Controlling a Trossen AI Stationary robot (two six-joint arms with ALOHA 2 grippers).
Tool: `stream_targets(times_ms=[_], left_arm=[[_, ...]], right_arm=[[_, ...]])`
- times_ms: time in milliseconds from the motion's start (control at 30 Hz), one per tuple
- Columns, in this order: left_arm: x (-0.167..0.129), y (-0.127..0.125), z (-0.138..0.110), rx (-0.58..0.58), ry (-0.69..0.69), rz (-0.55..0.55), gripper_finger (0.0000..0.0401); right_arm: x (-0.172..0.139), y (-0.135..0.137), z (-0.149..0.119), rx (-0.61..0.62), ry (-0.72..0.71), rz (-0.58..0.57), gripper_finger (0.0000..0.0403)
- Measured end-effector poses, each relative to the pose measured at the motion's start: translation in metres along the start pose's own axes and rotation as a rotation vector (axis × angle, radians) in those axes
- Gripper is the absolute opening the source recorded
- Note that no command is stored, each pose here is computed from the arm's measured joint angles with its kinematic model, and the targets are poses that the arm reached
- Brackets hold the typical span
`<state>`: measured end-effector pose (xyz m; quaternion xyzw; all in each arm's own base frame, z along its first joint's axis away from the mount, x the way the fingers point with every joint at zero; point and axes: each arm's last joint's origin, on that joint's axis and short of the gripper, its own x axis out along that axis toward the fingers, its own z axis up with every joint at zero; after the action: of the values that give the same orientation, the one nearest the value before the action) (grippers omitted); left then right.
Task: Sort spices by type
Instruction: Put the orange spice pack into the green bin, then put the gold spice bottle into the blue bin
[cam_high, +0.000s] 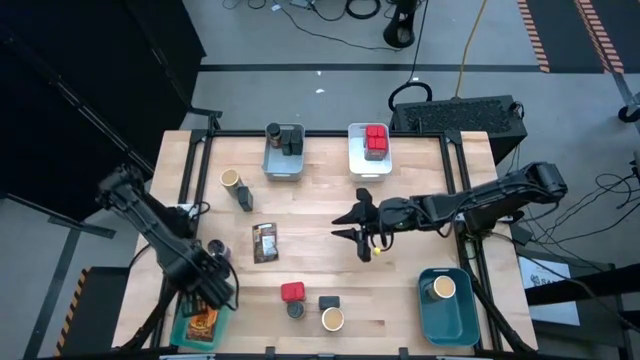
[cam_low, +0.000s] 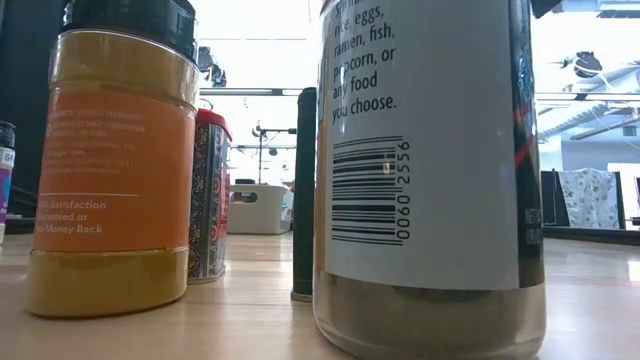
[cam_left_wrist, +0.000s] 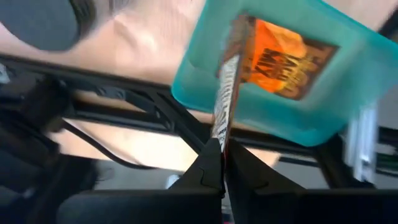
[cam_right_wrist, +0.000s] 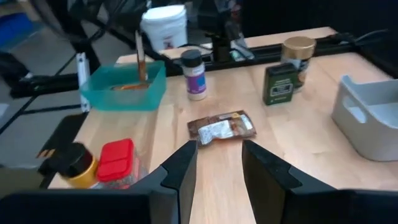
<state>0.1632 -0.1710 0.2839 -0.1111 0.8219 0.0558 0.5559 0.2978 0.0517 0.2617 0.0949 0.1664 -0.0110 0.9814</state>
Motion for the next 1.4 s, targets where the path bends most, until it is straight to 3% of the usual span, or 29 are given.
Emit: stream_targets(times_ms=[467,600,933,1167,1400], left_arm=[[0.037,-0.026,0.028,0.219,0.077,0.173,0.0006],[0.037,-0.026,0.029,0.216,0.057,0.191,0.0012],[0.037,-0.025,0.03,0.216,0.028,0.215,0.0094],[0.03,-0.026,0.028,0.194,0.023,0.201,0.0101],[0.01,-0.019,0.017,0.222,-0.086,0.176,0.0102]], right_arm=[[-0.007,0.028,-0.007,0.049,-0.035,-0.069,0.0112],[-0.009,0.034,-0.009,0.05,-0.04,-0.074,0.0112],[-0.013,0.043,-0.012,0.045,-0.051,-0.1,0.0112],[-0.014,0.043,-0.012,0.037,-0.075,-0.169,0.0112],[-0.014,0.043,-0.012,0.024,-0.074,-0.171,0.0112]])
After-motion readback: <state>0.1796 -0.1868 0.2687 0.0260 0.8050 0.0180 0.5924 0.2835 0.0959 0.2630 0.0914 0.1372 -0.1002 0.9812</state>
